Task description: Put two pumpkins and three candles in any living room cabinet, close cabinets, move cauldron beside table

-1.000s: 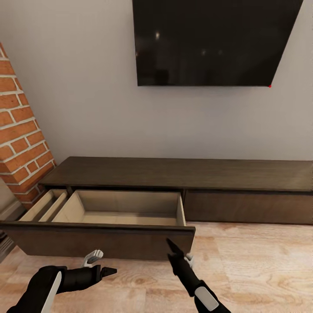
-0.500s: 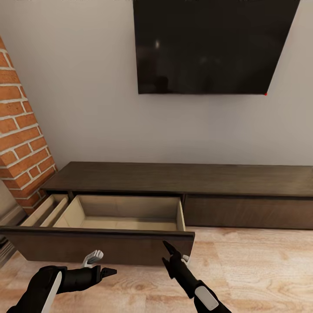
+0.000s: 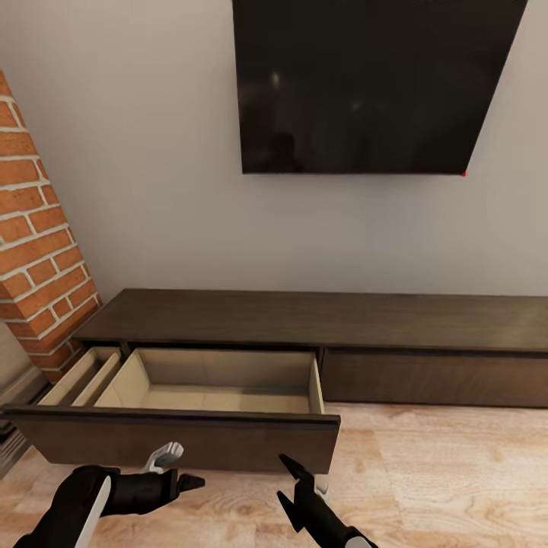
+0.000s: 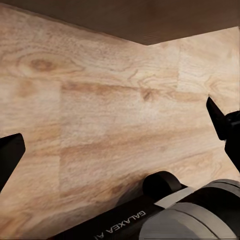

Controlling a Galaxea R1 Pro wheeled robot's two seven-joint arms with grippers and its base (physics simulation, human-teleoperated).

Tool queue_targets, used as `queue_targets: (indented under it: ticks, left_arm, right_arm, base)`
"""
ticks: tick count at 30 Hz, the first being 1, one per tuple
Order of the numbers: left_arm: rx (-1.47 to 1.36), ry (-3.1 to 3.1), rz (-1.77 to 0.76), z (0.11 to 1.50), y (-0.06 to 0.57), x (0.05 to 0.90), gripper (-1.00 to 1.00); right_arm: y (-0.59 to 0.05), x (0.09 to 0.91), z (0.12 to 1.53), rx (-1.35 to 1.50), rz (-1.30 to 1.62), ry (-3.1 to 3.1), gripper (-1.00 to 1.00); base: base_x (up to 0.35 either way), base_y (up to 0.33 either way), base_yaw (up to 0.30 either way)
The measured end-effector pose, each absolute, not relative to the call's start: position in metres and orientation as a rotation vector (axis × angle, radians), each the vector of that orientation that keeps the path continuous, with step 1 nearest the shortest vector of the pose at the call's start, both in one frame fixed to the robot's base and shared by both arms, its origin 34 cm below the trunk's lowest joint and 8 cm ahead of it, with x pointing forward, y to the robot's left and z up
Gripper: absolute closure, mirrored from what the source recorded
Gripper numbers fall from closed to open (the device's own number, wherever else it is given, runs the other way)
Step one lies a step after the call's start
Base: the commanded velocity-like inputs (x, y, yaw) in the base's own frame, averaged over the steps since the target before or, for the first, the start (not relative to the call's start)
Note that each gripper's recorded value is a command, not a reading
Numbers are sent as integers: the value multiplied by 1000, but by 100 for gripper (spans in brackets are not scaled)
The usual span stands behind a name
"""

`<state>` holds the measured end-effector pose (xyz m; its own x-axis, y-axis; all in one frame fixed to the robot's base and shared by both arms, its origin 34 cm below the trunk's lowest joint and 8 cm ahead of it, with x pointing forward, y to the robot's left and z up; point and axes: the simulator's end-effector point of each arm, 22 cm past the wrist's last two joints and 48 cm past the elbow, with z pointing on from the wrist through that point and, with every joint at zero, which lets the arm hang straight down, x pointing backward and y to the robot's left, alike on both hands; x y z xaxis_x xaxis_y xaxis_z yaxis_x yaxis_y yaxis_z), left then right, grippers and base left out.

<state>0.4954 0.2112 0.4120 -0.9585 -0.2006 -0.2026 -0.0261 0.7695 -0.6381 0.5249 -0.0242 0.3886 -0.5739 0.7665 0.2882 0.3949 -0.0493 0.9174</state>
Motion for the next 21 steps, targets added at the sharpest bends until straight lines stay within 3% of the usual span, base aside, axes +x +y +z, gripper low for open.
queue_targets:
  ticks: [21]
  left_arm:
    - [-112, 2753, -926, 450, 207, 499, -100]
  right_arm:
    - [-72, 531, 414, 1266, 1565, 1940, -100]
  base:
    - [0, 0, 0]
